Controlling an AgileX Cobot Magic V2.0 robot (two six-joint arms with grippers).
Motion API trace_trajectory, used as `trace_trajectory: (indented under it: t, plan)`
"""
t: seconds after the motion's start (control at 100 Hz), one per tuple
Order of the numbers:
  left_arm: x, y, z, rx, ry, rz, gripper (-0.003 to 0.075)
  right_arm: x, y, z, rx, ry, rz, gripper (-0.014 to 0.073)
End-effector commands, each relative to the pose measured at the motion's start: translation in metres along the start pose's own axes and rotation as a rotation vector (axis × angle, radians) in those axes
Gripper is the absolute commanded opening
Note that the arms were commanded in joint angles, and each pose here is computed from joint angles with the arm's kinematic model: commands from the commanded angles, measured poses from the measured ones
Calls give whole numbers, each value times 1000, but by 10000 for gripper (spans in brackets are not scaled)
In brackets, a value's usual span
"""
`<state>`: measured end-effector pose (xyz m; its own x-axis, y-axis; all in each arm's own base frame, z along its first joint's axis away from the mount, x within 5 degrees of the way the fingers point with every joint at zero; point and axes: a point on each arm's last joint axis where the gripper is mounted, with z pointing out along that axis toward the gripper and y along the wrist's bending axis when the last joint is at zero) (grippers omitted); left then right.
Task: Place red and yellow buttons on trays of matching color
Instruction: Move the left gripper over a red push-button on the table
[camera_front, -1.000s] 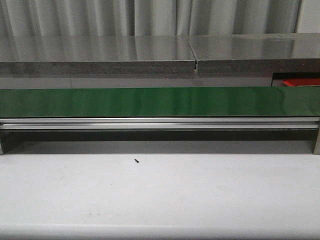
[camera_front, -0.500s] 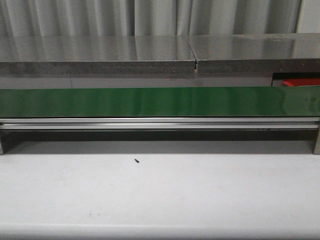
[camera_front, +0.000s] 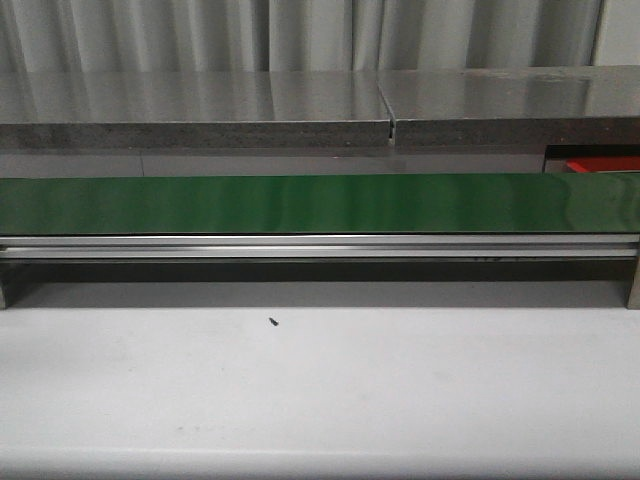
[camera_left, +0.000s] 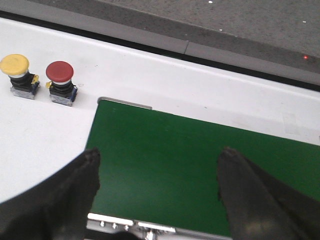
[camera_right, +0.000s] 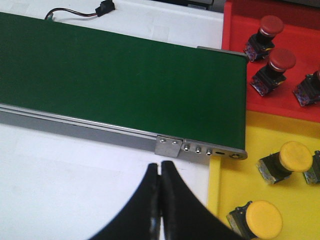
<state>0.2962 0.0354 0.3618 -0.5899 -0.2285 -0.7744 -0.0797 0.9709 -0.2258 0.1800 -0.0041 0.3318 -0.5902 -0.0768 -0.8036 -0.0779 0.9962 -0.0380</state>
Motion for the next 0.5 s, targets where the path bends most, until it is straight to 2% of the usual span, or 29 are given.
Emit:
trace_trajectory:
  t: [0.0, 0.21, 0.34, 0.49]
  plan:
    - [-29, 6, 8, -9, -65, -27, 463, -12, -1, -6, 16, -88, -10, -116]
    - [-58, 33, 66, -26, 26, -77, 463, -12, -1, -6, 16, -88, -10, -116]
    - [-69, 53, 95, -44, 46, -120, 463, -12, -1, -6, 16, -87, -10, -116]
    - [-75, 63, 117, -52, 39, -136, 463, -12, -1, -6, 16, -87, -10, -116]
